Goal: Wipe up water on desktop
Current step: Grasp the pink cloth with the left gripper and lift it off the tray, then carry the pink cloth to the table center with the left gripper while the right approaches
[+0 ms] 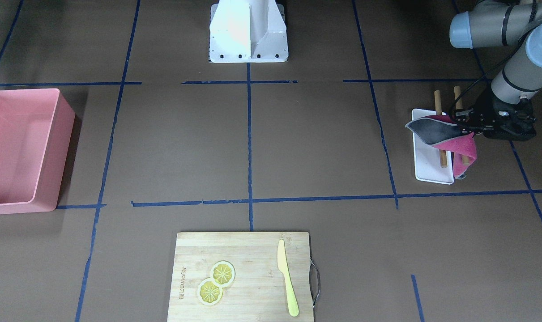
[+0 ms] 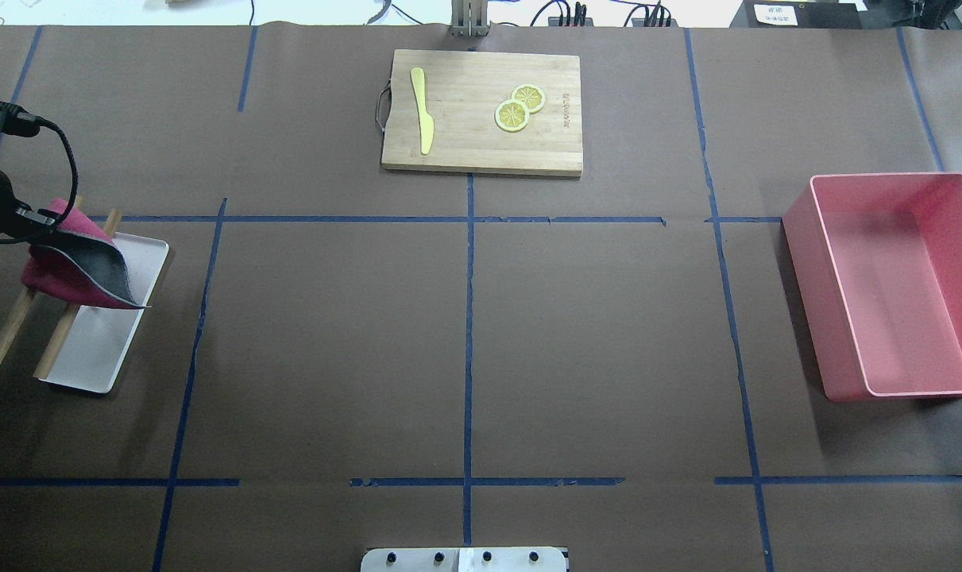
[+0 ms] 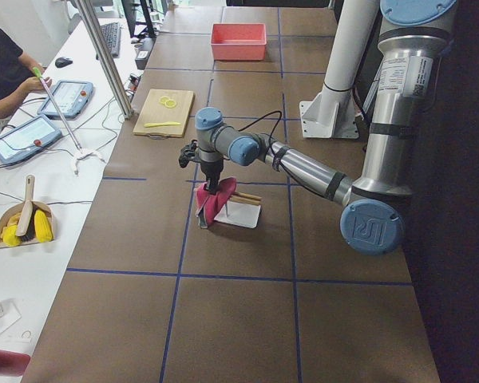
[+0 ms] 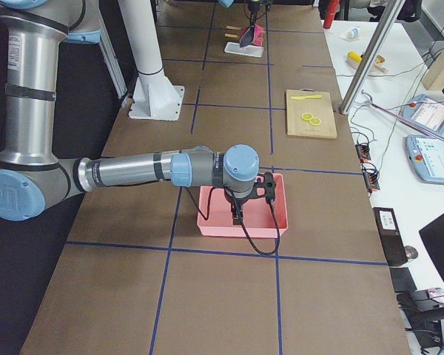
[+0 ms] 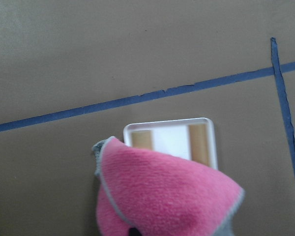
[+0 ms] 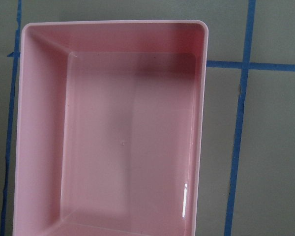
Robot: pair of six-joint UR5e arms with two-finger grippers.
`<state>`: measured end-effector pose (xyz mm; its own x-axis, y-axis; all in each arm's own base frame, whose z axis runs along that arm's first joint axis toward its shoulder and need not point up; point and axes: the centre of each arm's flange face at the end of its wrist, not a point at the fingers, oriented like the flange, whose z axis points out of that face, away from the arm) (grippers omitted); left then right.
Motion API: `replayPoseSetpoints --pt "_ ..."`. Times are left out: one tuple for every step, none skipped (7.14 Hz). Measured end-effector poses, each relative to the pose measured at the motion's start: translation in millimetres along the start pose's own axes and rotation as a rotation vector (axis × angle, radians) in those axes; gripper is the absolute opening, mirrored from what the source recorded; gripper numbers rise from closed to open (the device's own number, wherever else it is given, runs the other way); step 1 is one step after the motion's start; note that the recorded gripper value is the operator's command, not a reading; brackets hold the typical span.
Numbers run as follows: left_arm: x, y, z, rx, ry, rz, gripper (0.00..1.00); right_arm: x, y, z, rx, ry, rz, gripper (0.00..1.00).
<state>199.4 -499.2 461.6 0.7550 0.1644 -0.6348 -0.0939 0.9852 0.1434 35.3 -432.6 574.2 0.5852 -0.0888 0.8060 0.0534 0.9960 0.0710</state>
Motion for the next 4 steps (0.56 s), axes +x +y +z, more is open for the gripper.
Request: replayPoseSetpoints --pt "7 -4 -7 0.012 0.008 -0.018 0.00 0 0 0 0.000 0.000 0.001 1.00" --pt "13 -5 -15 0.025 0.015 -0.023 0.00 0 0 1 -0.001 0.000 0.001 1.00" --pt "21 -3 -28 0.045 0.029 -0.020 0.00 1 0 1 -0.002 0.000 0.001 1.00" --pt "31 -1 -43 0.067 0.046 -0.029 0.00 0 0 1 -0.002 -0.001 0.001 1.00"
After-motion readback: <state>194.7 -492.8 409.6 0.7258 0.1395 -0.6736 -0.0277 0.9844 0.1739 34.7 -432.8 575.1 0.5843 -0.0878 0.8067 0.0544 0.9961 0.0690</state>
